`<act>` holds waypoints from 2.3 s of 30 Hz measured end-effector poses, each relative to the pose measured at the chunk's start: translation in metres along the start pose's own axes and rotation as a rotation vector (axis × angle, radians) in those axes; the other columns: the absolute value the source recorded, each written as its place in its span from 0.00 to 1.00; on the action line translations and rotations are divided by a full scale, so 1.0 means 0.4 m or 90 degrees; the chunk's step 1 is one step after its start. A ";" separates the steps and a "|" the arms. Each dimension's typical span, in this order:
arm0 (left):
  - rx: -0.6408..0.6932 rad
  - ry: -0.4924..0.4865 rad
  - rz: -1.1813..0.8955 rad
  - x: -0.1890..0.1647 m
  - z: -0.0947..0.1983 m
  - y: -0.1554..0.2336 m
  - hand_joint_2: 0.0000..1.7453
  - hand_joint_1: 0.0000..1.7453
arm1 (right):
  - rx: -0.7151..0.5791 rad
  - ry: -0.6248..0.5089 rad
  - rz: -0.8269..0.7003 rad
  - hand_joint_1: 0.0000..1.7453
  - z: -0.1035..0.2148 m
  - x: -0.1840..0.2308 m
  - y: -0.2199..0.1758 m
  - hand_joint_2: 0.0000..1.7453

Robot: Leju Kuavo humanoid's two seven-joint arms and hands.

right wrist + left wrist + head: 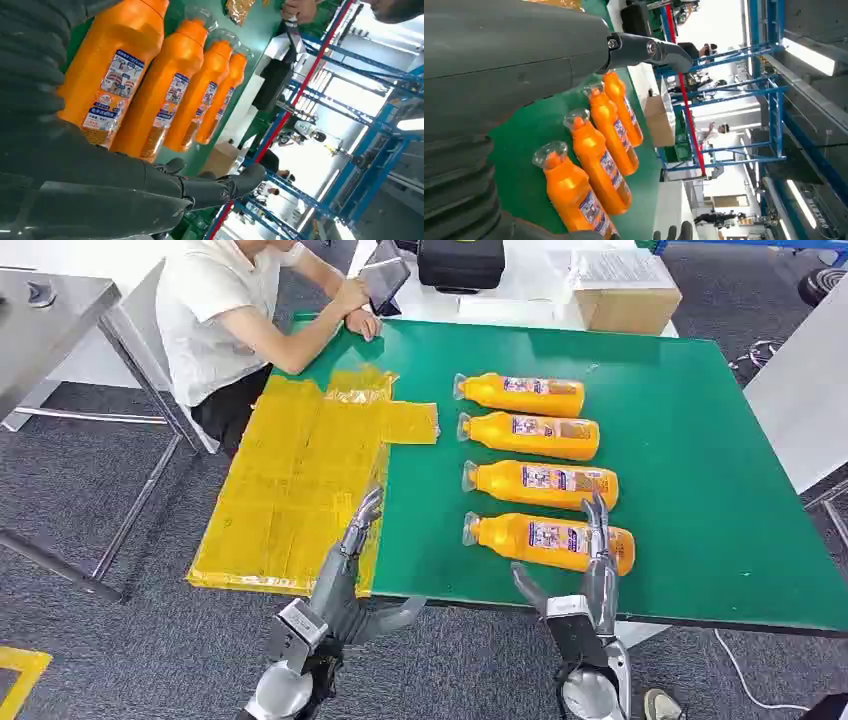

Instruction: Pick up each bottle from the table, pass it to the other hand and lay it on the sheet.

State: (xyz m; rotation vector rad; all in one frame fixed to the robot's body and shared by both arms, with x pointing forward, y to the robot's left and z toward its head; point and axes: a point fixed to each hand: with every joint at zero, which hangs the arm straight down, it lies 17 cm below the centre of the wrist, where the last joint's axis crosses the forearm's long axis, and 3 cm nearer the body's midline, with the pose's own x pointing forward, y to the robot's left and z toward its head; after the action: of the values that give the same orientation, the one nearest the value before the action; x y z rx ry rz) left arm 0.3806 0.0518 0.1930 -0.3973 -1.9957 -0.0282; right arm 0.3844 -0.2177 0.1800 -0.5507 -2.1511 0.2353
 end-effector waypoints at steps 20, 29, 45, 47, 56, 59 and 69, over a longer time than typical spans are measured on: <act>-0.008 -0.003 0.014 -0.004 -0.022 -0.013 1.00 0.00 | 0.088 0.011 0.114 0.00 0.000 -0.097 0.035 1.00; -0.015 0.001 0.024 -0.012 -0.035 -0.026 1.00 0.00 | 0.178 0.051 0.272 0.00 -0.018 -0.230 0.036 1.00; -0.027 0.033 0.048 -0.038 -0.059 -0.054 1.00 0.00 | 0.363 0.118 0.497 0.00 0.014 -0.457 -0.022 1.00; -0.029 0.037 0.050 -0.041 -0.059 -0.056 1.00 0.00 | 0.378 0.121 0.506 0.00 0.024 -0.466 -0.021 1.00; -0.028 0.047 0.051 -0.049 -0.058 -0.057 1.00 0.00 | 0.434 0.150 0.523 0.00 0.047 -0.502 -0.022 1.00; -0.028 0.050 0.050 -0.051 -0.058 -0.057 1.00 0.00 | 0.463 0.171 0.529 0.00 0.060 -0.520 -0.025 1.00; -0.032 0.050 0.051 -0.050 -0.060 -0.060 1.00 0.00 | 0.513 0.224 0.593 0.74 0.065 -0.589 -0.088 1.00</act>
State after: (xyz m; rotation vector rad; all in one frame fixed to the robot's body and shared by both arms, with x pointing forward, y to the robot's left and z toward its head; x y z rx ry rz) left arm 0.4024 0.0192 0.1898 -0.5008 -1.9024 -0.0426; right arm 0.4748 -0.3580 0.0081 -0.9621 -1.1675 1.3235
